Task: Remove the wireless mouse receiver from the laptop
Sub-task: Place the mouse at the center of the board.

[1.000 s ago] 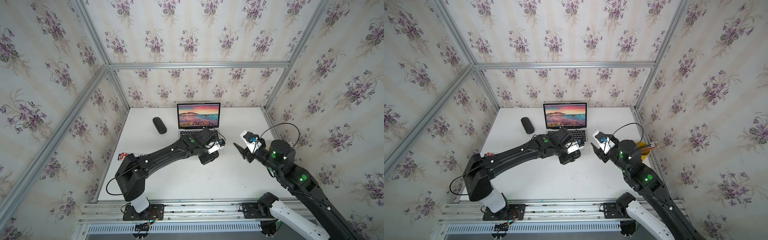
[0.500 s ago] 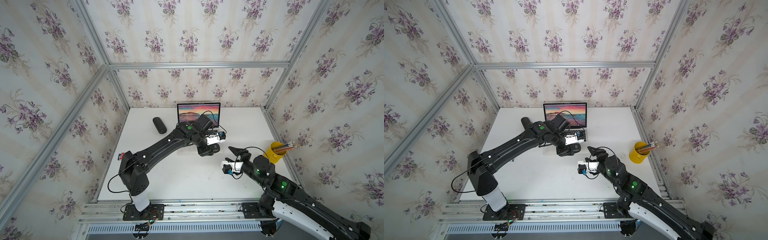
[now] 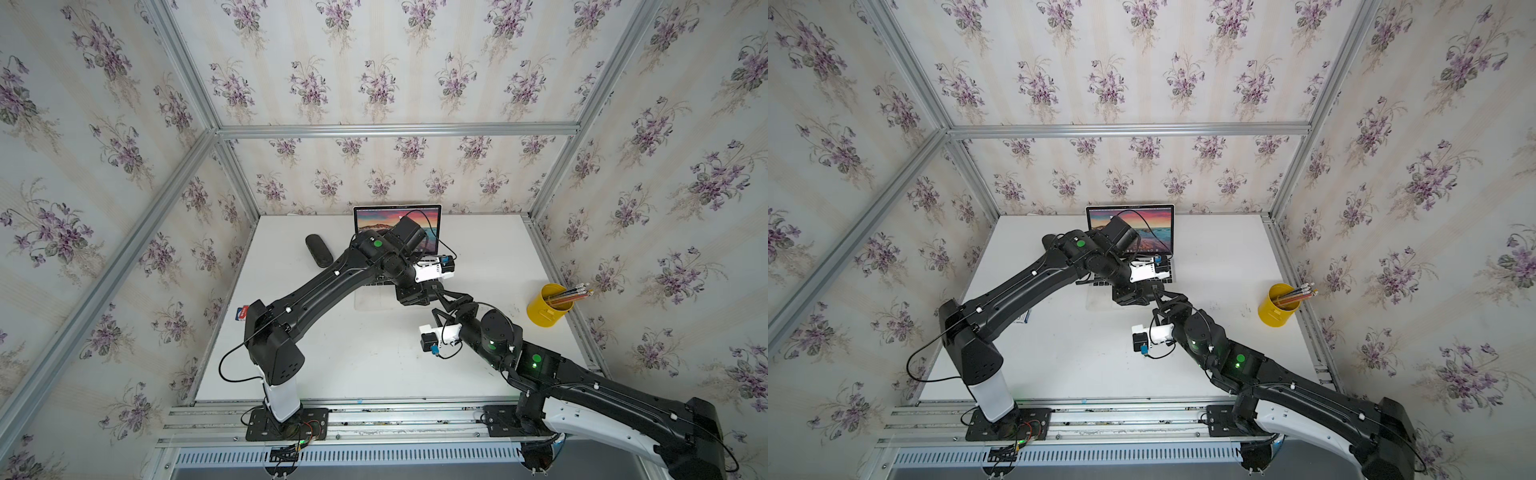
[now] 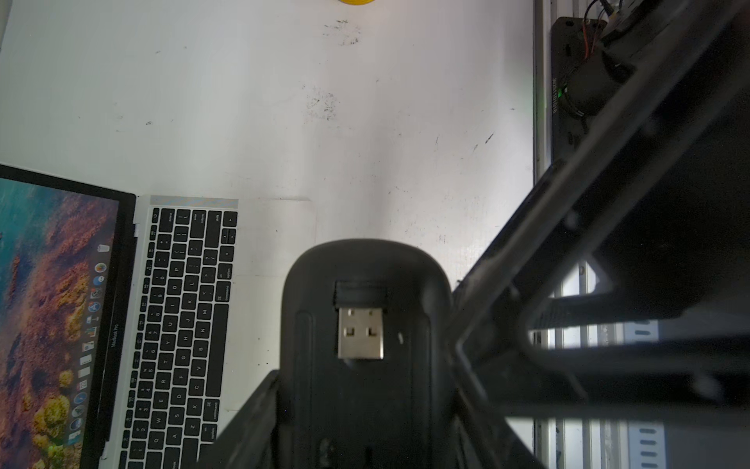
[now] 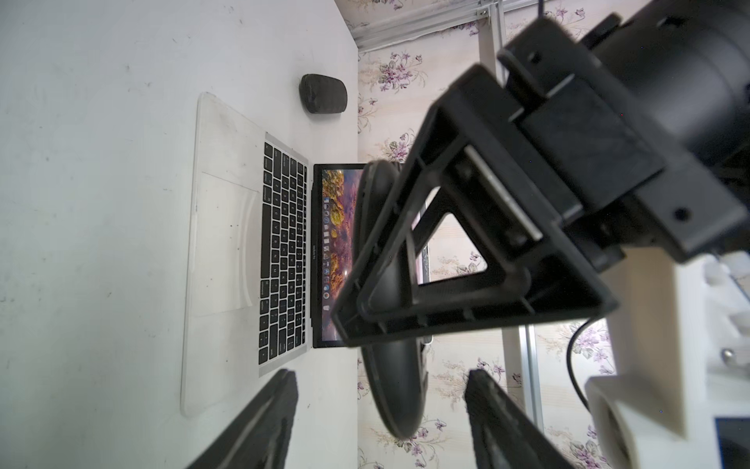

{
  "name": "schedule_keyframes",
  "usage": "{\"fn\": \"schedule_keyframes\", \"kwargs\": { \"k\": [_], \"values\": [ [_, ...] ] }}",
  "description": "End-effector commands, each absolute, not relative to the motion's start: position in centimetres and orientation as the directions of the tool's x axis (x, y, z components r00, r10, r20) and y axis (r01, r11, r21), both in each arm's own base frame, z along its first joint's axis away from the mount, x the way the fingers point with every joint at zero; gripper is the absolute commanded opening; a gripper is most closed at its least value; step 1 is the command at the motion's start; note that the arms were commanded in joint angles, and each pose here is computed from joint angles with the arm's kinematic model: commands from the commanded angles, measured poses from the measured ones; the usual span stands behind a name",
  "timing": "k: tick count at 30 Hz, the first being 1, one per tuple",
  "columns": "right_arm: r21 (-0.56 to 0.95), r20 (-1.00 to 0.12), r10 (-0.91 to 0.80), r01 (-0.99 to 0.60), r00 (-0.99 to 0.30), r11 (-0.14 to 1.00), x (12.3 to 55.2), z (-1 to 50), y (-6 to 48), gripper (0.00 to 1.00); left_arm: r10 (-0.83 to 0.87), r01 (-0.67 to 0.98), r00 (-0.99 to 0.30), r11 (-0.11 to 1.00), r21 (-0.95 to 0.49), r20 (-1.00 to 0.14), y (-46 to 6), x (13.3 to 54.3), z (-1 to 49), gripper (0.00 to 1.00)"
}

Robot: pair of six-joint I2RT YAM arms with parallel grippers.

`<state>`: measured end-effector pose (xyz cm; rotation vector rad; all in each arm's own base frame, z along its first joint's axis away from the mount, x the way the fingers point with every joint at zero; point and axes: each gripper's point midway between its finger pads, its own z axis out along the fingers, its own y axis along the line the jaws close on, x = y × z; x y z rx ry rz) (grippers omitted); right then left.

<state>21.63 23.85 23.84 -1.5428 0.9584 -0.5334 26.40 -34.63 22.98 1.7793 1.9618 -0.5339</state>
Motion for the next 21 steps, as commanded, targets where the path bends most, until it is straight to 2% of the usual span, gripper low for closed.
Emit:
{"fn": "schedule_keyframes", "kwargs": {
  "k": [1,21],
  "values": [
    [-0.979,-0.142,-0.844,-0.197,0.516,0.044,22.5,25.2,23.4,0.7,0.825,0.997,-0.07,0.073,-0.018,-0.561,-34.5,25.5,23.1,0.55],
    [-0.99,-0.088,-0.858,-0.143,0.505,0.017,23.0,25.1,24.6,0.61,0.8,0.999,-0.043,0.034,-0.026,-0.598,-34.6,24.5,25.0,0.55]
  ]
}}
